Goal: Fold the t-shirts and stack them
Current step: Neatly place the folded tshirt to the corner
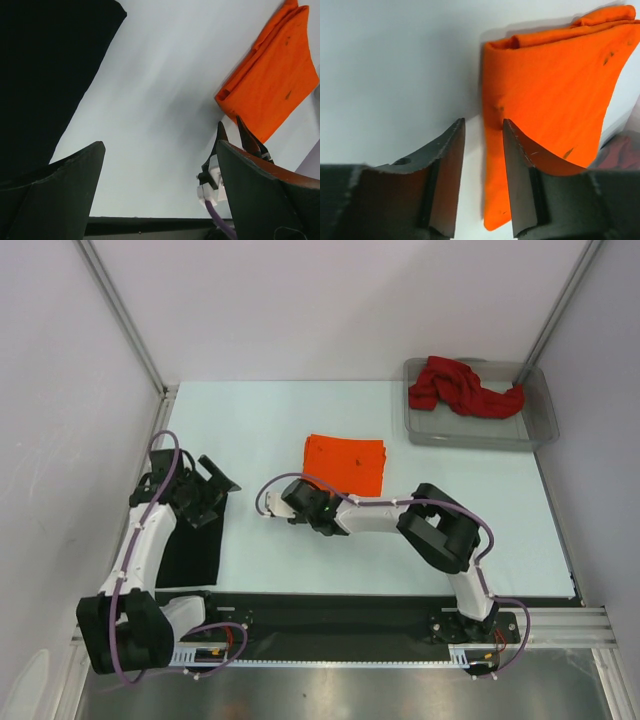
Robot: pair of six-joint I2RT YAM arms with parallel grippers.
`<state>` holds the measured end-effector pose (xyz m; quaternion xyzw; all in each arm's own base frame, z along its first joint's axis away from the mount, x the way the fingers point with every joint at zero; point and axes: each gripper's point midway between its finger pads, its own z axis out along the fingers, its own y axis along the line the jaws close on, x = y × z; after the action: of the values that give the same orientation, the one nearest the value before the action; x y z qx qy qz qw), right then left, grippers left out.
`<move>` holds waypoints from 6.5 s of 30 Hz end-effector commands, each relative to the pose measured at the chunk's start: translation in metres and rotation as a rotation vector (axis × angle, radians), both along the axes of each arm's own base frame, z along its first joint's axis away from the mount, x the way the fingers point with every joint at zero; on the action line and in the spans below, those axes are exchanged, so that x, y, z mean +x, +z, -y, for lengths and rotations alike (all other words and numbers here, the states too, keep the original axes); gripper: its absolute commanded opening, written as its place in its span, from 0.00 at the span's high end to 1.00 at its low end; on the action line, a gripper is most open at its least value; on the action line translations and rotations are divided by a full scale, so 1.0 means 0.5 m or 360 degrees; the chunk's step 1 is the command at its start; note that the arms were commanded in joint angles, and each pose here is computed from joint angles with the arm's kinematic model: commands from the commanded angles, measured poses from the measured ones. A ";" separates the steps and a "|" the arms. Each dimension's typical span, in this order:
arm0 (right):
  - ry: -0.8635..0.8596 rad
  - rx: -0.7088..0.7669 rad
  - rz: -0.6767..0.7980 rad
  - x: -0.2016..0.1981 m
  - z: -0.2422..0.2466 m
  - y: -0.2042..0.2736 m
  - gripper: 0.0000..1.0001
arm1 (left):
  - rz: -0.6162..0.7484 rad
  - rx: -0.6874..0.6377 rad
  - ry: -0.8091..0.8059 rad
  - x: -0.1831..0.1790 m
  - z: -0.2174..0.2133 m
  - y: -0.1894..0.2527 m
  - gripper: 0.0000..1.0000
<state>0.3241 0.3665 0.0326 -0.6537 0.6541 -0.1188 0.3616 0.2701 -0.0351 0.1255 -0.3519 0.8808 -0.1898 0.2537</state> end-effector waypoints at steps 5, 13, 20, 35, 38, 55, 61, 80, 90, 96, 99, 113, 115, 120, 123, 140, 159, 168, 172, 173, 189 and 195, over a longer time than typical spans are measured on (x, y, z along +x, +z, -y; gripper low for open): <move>0.0007 0.0061 0.0005 0.050 -0.020 0.001 0.70 | -0.0094 -0.0080 -0.0037 0.015 0.011 -0.019 0.00; 0.0027 0.0086 -0.0047 0.057 -0.018 0.004 0.97 | -0.0158 -0.0342 -0.0078 0.033 0.058 -0.041 0.00; 0.0019 0.0149 -0.0091 0.062 -0.003 0.022 1.00 | -0.0181 -0.0554 -0.0116 0.057 0.094 -0.061 0.00; 0.0018 0.0263 -0.0093 0.052 0.048 0.101 1.00 | -0.0096 -0.0768 -0.0327 0.158 0.263 -0.054 0.00; 0.0020 0.0288 -0.0097 0.046 0.054 0.113 1.00 | -0.0060 -0.0798 -0.0331 0.183 0.299 -0.052 0.00; -0.0005 0.0520 -0.0123 0.037 0.070 0.179 1.00 | -0.0228 -0.0875 -0.0297 0.279 0.398 -0.150 0.00; -0.0019 0.0567 -0.0148 0.035 0.077 0.183 1.00 | -0.0248 -0.0873 -0.0286 0.307 0.422 -0.171 0.06; -0.0093 0.0715 -0.0137 0.054 0.112 0.230 1.00 | -0.0181 -0.0822 -0.0322 0.334 0.441 -0.206 0.30; -0.0090 0.0759 -0.0156 0.042 0.111 0.238 1.00 | -0.0103 -0.0863 -0.0365 0.364 0.454 -0.200 0.92; -0.0254 0.0833 -0.0162 0.026 0.134 0.256 0.62 | -0.0032 -0.0623 -0.0426 0.358 0.420 -0.172 1.00; -0.0345 0.0877 -0.0143 0.001 0.164 0.275 0.50 | -0.0040 -0.0559 -0.0395 0.328 0.396 -0.180 1.00; -0.0654 0.1168 -0.0264 -0.157 0.309 0.304 0.38 | 0.0207 0.0191 -0.0108 0.290 0.185 0.052 1.00; -0.0684 0.1160 -0.0304 -0.170 0.318 0.301 0.39 | 0.0067 0.0336 -0.0015 0.262 0.142 0.058 1.00; -0.0699 0.1163 -0.0365 -0.195 0.310 0.306 0.40 | 0.0053 0.0409 0.0201 0.239 0.083 0.121 1.00; -0.0688 0.1227 -0.0396 -0.206 0.300 0.315 0.40 | 0.0039 0.0417 0.0289 0.233 0.049 0.133 1.00; -0.0590 0.1193 -0.0440 -0.226 0.282 0.309 0.39 | 0.0008 0.0752 0.0619 0.158 -0.162 0.239 1.00; -0.0563 0.1178 -0.0473 -0.235 0.264 0.302 0.39 | 0.0102 0.0720 0.0641 0.216 -0.244 0.300 1.00; -0.0563 0.1169 -0.0484 -0.233 0.259 0.291 0.38 | 0.0084 0.0670 0.0603 0.239 -0.238 0.297 1.00; -0.0562 0.1175 -0.0485 -0.233 0.257 0.288 0.38 | 0.0116 0.0674 0.0622 0.237 -0.246 0.311 1.00; -0.0563 0.1176 -0.0486 -0.233 0.257 0.288 0.38 | 0.0112 0.0663 0.0619 0.236 -0.247 0.308 1.00; -0.0572 0.1180 -0.0519 -0.233 0.248 0.270 0.38 | 0.0075 0.0540 0.0598 0.269 -0.243 0.266 1.00; -0.0572 0.1196 -0.0531 -0.233 0.240 0.271 0.38 | 0.0111 0.0512 0.0585 0.281 -0.237 0.279 1.00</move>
<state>0.2050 0.2361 0.1579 -0.3725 0.8131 0.1542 0.4199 0.3962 0.0814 0.2345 -0.4563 0.8291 0.0145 0.3228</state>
